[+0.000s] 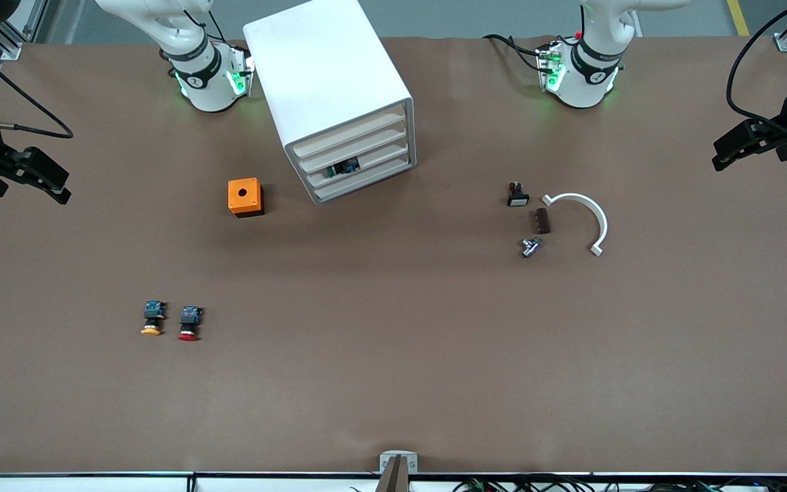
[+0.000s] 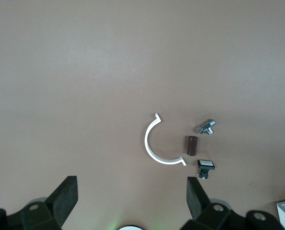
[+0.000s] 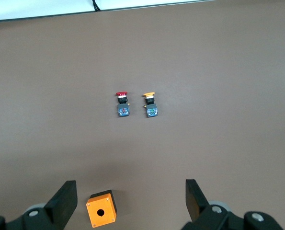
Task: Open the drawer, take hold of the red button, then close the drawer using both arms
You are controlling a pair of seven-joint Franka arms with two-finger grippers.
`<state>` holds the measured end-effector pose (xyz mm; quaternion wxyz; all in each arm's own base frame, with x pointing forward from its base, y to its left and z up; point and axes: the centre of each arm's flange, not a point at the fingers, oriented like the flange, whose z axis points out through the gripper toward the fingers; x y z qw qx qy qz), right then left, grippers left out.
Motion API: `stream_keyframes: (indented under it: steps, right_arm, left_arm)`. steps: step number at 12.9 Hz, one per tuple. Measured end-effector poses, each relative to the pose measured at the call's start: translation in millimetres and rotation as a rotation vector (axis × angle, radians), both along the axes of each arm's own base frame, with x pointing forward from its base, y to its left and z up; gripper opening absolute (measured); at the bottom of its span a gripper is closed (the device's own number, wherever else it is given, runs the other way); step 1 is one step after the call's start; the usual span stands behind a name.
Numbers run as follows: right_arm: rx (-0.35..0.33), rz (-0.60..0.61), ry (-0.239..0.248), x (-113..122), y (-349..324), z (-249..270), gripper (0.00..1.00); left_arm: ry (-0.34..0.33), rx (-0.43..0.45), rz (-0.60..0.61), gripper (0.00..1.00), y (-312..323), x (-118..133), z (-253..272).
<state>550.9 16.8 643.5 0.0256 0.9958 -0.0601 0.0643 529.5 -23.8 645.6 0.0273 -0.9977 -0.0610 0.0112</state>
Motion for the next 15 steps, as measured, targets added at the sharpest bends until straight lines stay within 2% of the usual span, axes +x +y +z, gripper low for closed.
stream_keyframes:
  steps: [9, 15]
  right_arm:
    - [0.000, -0.005, 0.002, 0, -3, 0, 1.00]
    - [0.000, -0.012, 0.009, -1, -6, -1, 1.00]
  left_arm:
    - [0.024, -0.009, -0.003, 1.00, -2, -15, 5]
    - [0.036, -0.015, -0.051, 1.00, -33, -16, -4]
